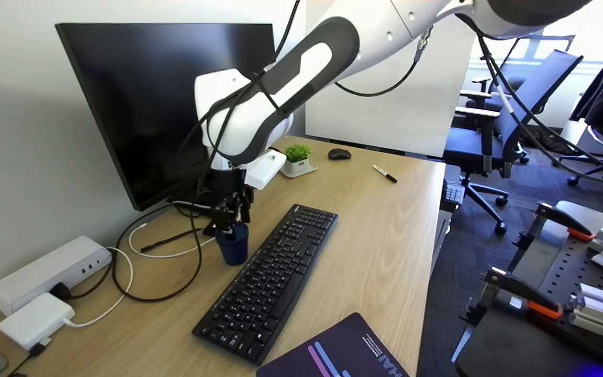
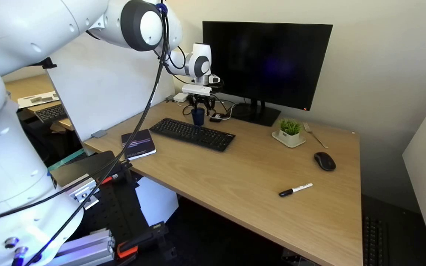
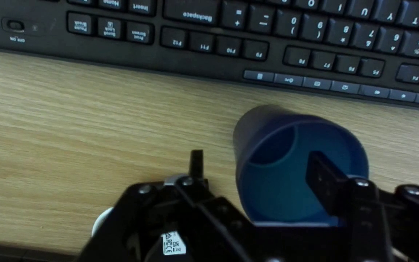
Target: Move the cup to the right
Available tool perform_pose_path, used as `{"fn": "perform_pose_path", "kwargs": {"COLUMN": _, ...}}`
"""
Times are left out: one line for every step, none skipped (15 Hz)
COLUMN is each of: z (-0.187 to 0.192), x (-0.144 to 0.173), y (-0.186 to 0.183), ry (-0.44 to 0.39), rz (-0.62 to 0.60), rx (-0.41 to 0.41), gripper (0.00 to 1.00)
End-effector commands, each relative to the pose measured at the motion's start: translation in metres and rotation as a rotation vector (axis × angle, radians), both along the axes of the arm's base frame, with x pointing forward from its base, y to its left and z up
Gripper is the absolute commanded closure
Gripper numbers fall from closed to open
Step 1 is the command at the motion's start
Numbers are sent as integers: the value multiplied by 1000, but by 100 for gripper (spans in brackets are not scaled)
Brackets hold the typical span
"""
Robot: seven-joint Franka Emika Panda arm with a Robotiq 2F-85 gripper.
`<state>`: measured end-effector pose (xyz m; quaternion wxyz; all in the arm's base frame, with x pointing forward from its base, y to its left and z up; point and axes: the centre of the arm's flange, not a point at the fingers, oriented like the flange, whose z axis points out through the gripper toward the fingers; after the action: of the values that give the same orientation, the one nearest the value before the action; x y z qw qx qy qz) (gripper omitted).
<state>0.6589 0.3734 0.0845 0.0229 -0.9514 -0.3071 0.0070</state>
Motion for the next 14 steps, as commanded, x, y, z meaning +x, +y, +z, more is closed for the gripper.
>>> {"fn": "perform_pose_path", "kwargs": {"z": 1, "x": 2, "y": 1, "ry": 4, "rz": 6, "rx": 2, "gripper": 56}}
{"fn": "perform_pose_path", "kwargs": {"z": 2, "x": 2, "y": 1, "ry": 4, "rz": 6, "rx": 1, "gripper": 63}}
{"fn": "perform_pose_path", "kwargs": {"z": 1, "x": 2, "y": 1, "ry": 4, "rz": 6, "rx": 1, "gripper": 69}}
{"fn": "perform_pose_path", "kwargs": {"z": 1, "x": 1, "y": 1, "ry": 4, "rz": 6, "rx": 0, "gripper": 76}}
{"fn": "perform_pose_path", "kwargs": {"z": 1, "x": 1, "y": 1, "ry": 3, "rz": 5, "rx": -1, "gripper": 83}}
{"fn": "perform_pose_path", "kwargs": {"z": 2, "x": 1, "y": 0, "ry": 2, "rz": 4, "rx": -3, "gripper": 90}}
{"fn": "perform_pose_path", "kwargs": {"z": 3, "x": 1, "y": 0, "ry": 1, "rz": 3, "rx": -6, "gripper": 97}}
{"fn": "perform_pose_path", "kwargs": {"z": 4, "x": 1, "y": -2, "ry": 0, "rz": 1, "rx": -11, "gripper": 100}}
{"fn": "perform_pose_path", "kwargs": {"z": 7, "x": 2, "y": -6, "ry": -3, "rz": -1, "rx": -18, "gripper": 100}}
{"fn": "perform_pose_path", "kwargs": {"z": 10, "x": 3, "y": -10, "ry": -6, "rz": -4, "rx": -25, "gripper": 100}}
{"fn": "perform_pose_path", "kwargs": {"z": 17, "x": 4, "y": -16, "ry": -10, "rz": -9, "rx": -33, "gripper": 100}}
{"fn": "perform_pose_path", "kwargs": {"z": 23, "x": 6, "y": -23, "ry": -18, "rz": -13, "rx": -40, "gripper": 99}}
{"fn": "perform_pose_path", "kwargs": {"z": 31, "x": 9, "y": -30, "ry": -22, "rz": -21, "rx": -48, "gripper": 99}}
{"fn": "perform_pose_path", "kwargs": {"z": 39, "x": 13, "y": -36, "ry": -31, "rz": -27, "rx": -55, "gripper": 99}}
